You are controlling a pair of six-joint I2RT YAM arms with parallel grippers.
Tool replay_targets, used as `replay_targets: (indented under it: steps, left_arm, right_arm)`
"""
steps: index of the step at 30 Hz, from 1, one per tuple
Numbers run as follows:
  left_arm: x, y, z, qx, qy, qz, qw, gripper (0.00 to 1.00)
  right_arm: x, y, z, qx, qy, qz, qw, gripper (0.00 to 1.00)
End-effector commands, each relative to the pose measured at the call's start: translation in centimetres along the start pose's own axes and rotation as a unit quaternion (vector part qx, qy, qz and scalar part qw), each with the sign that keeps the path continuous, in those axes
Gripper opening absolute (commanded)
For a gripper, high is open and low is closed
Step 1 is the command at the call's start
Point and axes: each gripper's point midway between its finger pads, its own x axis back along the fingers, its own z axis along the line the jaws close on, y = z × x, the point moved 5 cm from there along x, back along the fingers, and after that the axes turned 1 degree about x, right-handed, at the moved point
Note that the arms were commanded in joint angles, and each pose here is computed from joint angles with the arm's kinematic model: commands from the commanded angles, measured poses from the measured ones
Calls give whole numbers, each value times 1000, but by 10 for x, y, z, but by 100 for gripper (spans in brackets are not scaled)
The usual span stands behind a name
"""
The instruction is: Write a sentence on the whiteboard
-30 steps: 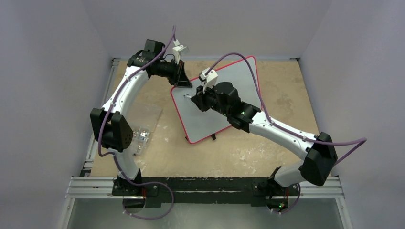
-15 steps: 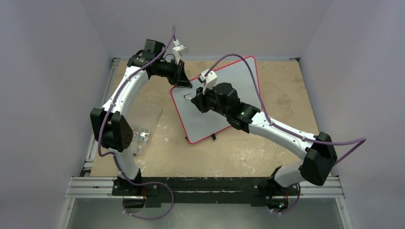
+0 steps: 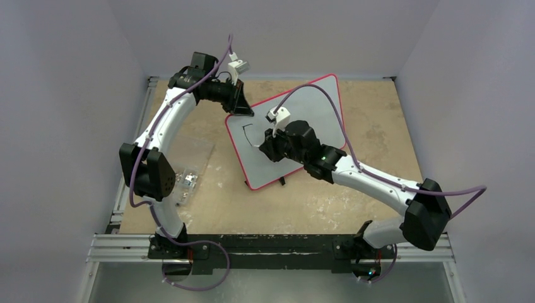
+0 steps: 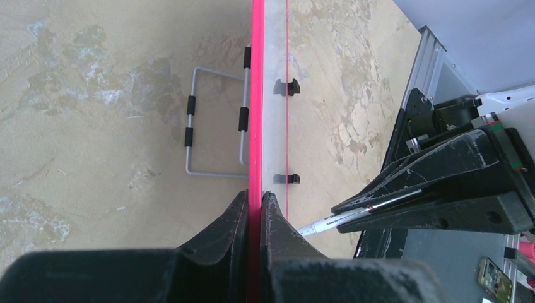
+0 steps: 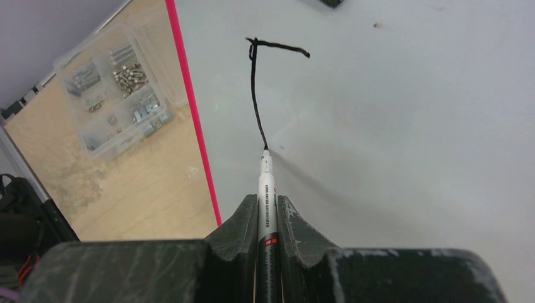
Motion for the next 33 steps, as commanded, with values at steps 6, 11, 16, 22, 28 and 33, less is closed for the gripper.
replay_targets:
  steps: [6, 11, 16, 22, 28, 33]
  left_arm:
    - [-2, -1, -18, -42, -6, 17, 999, 0]
    - [-2, -2, -18, -42, -6, 19, 999, 0]
    - [-2, -2, -18, -44, -5, 19, 999, 0]
    - [-2, -2, -18, -43, -5, 20, 999, 0]
    - [-4, -3, -20, -44, -6, 23, 999, 0]
    - [-5, -3, -20, -44, -7, 25, 999, 0]
  right_arm:
    - [14, 13, 17, -10, 59, -10, 998, 0]
    - [20, 36, 28, -15, 89, -41, 995, 0]
    - [21, 53, 27, -22, 77, -70, 994, 0]
    - [15, 62, 19, -38, 38, -85, 995, 0]
    - [8, 63, 12, -47, 7, -83, 995, 0]
    - [6, 61, 9, -49, -6, -82, 995, 0]
